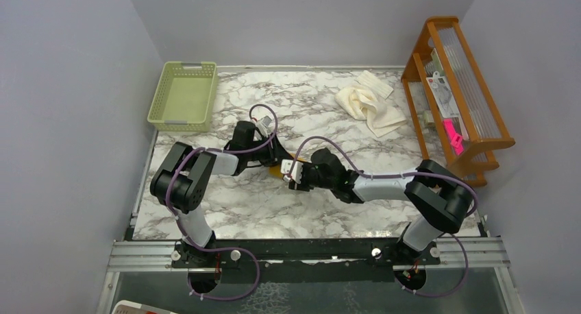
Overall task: Roll the towels
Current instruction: Roll the towel at the center of the board, then pick up the towel at the center of the board, then place the towel in the bin.
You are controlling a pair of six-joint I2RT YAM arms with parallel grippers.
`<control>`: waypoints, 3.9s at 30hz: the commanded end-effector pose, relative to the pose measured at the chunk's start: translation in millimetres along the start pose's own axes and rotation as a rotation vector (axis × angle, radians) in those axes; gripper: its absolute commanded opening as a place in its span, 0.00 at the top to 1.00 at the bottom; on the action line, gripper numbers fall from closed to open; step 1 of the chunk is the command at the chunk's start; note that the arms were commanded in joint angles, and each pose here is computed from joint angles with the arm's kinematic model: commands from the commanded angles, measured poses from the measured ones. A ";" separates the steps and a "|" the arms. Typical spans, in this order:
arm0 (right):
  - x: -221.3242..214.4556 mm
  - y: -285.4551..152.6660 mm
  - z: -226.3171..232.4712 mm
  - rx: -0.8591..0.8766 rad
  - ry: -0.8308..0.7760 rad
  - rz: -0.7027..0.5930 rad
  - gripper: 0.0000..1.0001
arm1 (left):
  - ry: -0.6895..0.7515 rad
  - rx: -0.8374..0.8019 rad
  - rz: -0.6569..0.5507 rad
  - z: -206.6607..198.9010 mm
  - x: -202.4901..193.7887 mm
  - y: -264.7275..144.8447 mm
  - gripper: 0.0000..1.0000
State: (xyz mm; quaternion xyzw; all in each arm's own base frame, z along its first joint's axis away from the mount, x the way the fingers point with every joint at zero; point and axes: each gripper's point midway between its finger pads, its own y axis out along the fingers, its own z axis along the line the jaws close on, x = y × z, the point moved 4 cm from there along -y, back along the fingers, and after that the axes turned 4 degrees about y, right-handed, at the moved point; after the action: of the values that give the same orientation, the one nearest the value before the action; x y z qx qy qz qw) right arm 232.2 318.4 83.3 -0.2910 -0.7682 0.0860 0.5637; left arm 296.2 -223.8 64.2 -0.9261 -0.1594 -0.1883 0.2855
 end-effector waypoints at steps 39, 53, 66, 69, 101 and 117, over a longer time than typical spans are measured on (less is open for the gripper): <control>1.2 -3.8 -65.4 0.089 0.991 -0.004 0.99 | -0.128 0.084 -0.154 3.0 27.8 -88.4 0.50; -18.8 1.3 -50.5 0.186 1.191 -0.044 0.99 | -0.308 -0.061 -0.237 -33.1 13.4 -42.5 0.25; -29.4 -14.0 -45.1 0.255 1.397 -0.155 0.99 | -0.426 -0.007 -0.211 -8.3 -6.7 -0.7 0.25; -30.8 -15.1 -39.5 0.277 1.424 -0.167 0.99 | -0.439 -0.011 -0.215 -8.8 -6.0 7.6 0.25; 22.3 -99.9 -112.6 -0.059 1.110 -0.278 0.39 | -0.227 0.144 -0.473 -7.0 116.0 -60.8 0.69; 21.4 -113.3 -80.5 0.032 1.092 -0.295 0.39 | -0.199 0.263 -0.894 46.0 328.2 -218.5 0.65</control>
State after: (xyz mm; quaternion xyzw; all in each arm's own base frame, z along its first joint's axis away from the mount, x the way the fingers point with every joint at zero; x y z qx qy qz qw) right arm 270.6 221.2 174.3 -0.1908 -0.3812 -0.1552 0.8912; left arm 482.8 -5.4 291.1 -0.7447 -0.5733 -0.2147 0.2657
